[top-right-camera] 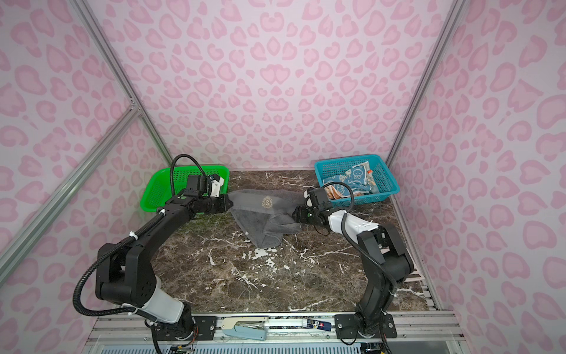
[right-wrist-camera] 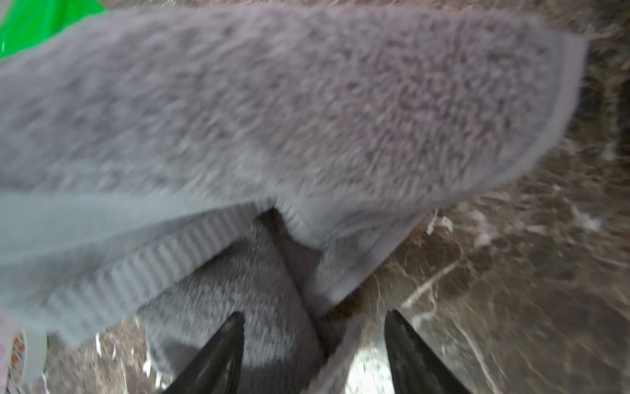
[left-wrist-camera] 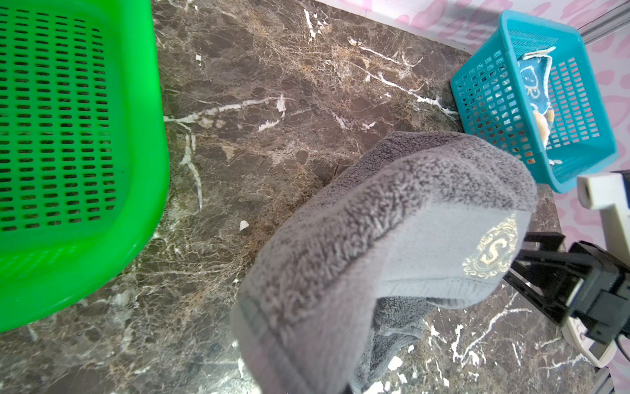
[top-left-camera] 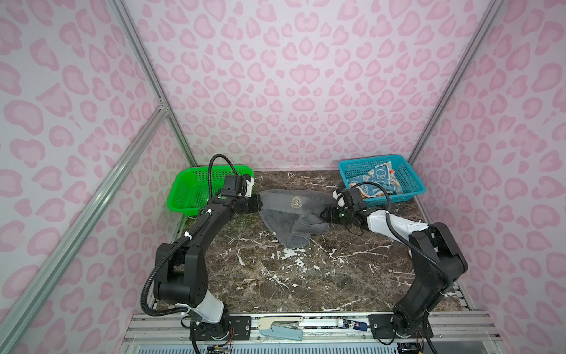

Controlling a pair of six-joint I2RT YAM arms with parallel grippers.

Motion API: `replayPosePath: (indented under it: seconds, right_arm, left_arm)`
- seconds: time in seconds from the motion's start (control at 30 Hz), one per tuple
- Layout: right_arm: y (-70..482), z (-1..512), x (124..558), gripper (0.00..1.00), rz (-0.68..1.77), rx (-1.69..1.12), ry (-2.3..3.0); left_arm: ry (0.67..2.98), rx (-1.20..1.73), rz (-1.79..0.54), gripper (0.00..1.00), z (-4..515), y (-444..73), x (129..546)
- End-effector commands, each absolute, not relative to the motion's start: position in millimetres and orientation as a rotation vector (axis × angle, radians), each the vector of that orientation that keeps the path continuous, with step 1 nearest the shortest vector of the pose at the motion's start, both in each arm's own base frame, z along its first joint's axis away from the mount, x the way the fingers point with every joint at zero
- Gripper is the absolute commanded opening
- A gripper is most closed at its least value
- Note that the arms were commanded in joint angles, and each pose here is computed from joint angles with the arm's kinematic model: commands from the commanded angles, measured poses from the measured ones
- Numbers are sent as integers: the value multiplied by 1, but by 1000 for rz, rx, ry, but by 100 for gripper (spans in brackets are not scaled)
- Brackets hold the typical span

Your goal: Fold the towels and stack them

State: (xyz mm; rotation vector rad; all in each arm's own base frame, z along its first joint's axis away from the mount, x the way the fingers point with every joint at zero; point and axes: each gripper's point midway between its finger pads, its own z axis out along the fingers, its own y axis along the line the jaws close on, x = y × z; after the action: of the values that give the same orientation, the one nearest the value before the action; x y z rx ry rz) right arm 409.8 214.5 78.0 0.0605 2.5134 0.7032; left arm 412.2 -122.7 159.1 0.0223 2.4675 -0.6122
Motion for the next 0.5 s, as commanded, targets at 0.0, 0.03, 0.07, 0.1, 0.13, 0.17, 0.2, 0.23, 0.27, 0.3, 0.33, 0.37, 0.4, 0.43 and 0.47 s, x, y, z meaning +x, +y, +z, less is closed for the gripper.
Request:
replayPosePath:
  seconds: [0.0, 0.03, 0.07, 0.1, 0.13, 0.17, 0.2, 0.23, 0.27, 0.3, 0.33, 0.37, 0.4, 0.43, 0.47]
  right_arm:
    - [223, 80, 434, 70, 765, 197, 2448]
    - [223, 77, 437, 70, 765, 216, 2449]
    - [225, 75, 439, 70, 777, 225, 2441]
    - [229, 75, 443, 70, 803, 228, 2425]
    - [232, 75, 446, 67, 829, 226, 2411]
    - [236, 74, 448, 65, 850, 223, 2407]
    - [239, 73, 451, 62, 861, 220, 2409]
    - [242, 67, 454, 59, 863, 223, 2431]
    - [244, 64, 456, 57, 863, 227, 2446]
    - [245, 60, 457, 55, 868, 232, 2456]
    - [247, 59, 459, 53, 880, 239, 2452]
    - [248, 60, 461, 49, 891, 244, 2441]
    - [249, 63, 462, 43, 908, 239, 2422]
    - [250, 69, 463, 35, 922, 229, 2398]
    - [251, 74, 464, 28, 928, 221, 2384]
  left_arm:
    - [2462, 34, -608, 4, 160, -122, 416]
    - [2463, 34, -606, 4, 160, -122, 417]
    - [2464, 34, -606, 4, 160, -122, 417]
    - [2466, 34, -607, 4, 159, -123, 417]
    - [2465, 32, -610, 4, 160, -123, 418]
    - [2467, 31, -610, 4, 159, -123, 418]
    - [2466, 30, -609, 4, 158, -123, 418]
    - [2468, 30, -608, 4, 157, -123, 418]
    - [2470, 29, -606, 4, 157, -122, 418]
    - [2469, 30, -604, 4, 157, -122, 418]
    - [2471, 29, -603, 4, 156, -122, 418]
    - [2472, 31, -601, 4, 156, -122, 418]
    - [2473, 32, -599, 4, 156, -122, 418]
    - [2473, 33, -597, 4, 156, -122, 418]
    - [2471, 33, -594, 3, 157, -121, 419]
